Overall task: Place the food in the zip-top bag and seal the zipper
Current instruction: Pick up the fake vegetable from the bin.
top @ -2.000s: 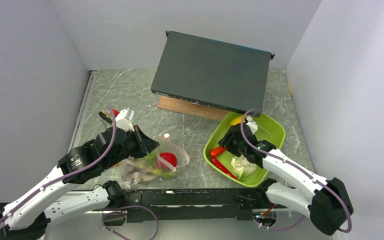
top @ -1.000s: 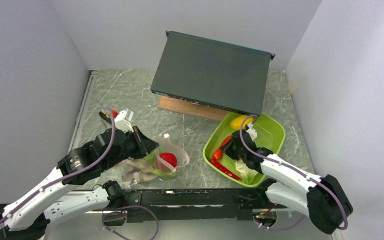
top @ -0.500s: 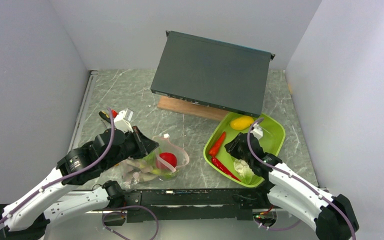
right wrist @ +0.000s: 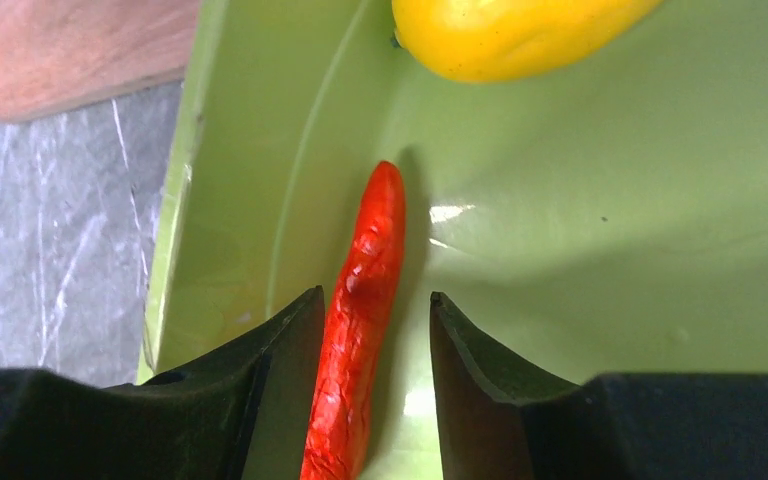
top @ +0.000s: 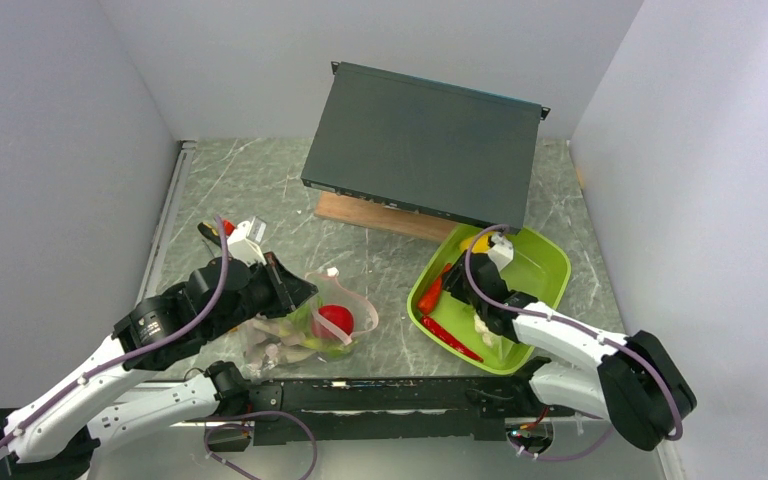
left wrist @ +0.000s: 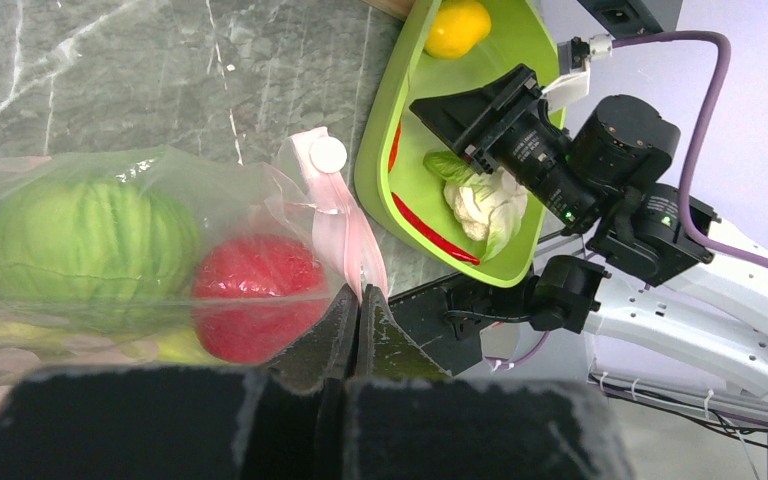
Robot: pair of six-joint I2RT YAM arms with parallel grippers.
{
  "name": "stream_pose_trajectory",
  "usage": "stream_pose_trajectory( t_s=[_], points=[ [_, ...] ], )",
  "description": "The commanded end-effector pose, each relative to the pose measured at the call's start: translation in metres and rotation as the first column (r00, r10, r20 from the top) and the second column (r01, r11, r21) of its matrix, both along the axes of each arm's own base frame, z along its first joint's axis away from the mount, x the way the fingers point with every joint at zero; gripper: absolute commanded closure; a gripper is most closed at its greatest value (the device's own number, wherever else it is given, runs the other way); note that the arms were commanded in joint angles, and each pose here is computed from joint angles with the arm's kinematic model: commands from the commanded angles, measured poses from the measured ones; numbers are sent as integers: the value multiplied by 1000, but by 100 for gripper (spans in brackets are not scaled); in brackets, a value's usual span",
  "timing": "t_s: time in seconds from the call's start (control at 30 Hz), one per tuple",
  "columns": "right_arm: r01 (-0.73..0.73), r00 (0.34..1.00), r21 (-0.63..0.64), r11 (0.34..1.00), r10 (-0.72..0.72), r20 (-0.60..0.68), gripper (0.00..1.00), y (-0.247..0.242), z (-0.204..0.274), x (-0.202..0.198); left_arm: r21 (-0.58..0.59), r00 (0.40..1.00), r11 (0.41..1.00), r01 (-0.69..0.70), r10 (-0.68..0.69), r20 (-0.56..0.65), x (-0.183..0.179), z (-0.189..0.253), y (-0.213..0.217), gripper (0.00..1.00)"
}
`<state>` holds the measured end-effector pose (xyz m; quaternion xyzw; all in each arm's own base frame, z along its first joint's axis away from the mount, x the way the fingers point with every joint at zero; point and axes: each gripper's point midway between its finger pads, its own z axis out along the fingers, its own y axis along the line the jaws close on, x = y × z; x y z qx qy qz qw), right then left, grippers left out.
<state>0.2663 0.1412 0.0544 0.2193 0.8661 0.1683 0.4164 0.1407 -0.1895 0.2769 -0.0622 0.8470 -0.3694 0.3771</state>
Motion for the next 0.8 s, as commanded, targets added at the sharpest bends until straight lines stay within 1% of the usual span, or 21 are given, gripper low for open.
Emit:
stream_pose_trajectory(
  t_s=[0.0,0.17,0.4,0.57,0.67,0.7,0.77],
  points=[
    [8,985,87,996,-23,172,55,15,31,33,-60,999,998,-20,23,39,5,19,-1,100],
    [65,985,99,993,-80,150,55,12,19,38,-60,999,998,-11,13,30,5,18,-4,100],
    [74,992,102,992,-84,97,56,14,-5,34,-64,999,998,-19,20,26,4,17,-3,100],
    [92,994,76,993,-97,53,63,10,-16,30,-68,999,997,-20,22,24,3,18,-2,100],
    [89,993,74,993,-94,68,72,7,-12,28,-70,1000,997,-18,20,24,3,18,-3,100],
    [90,993,70,993,-96,75,77,5,-8,27,-69,1000,998,-17,19,24,4,18,-3,100],
    [94,991,64,994,-100,92,92,2,1,26,-68,1000,998,-15,16,24,4,18,-4,100]
  ],
)
